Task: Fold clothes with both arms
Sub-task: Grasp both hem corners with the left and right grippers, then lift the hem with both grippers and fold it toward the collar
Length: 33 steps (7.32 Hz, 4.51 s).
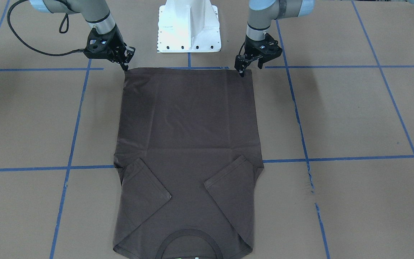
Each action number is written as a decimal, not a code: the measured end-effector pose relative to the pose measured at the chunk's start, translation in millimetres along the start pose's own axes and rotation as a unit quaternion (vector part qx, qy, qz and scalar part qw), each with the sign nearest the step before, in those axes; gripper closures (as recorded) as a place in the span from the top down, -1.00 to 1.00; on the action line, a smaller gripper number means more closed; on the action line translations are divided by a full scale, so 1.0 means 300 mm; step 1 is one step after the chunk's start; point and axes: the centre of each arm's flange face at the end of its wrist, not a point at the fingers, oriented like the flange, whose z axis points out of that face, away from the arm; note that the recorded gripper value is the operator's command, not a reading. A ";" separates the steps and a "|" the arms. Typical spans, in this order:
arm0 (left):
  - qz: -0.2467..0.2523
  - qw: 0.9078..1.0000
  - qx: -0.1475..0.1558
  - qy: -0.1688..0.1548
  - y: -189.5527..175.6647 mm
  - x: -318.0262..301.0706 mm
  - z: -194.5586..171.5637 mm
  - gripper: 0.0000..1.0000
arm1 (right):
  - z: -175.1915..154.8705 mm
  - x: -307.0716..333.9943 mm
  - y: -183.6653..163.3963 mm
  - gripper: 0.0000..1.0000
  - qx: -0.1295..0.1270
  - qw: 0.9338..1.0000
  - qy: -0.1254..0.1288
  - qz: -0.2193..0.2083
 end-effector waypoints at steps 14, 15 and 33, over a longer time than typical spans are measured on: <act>-0.009 1.000 -0.008 -0.007 0.058 0.103 -0.141 -1.00 | -0.096 0.030 -0.060 -1.00 -0.036 0.999 -0.014 0.017; 0.004 1.000 -0.010 -0.006 0.069 0.123 -0.172 -1.00 | -0.144 0.054 -0.047 -1.00 -0.050 0.998 -0.018 0.018; 0.121 0.988 0.094 0.033 -0.701 0.441 -0.324 -1.00 | -0.211 -0.070 -0.986 -1.00 0.019 0.997 -0.047 0.058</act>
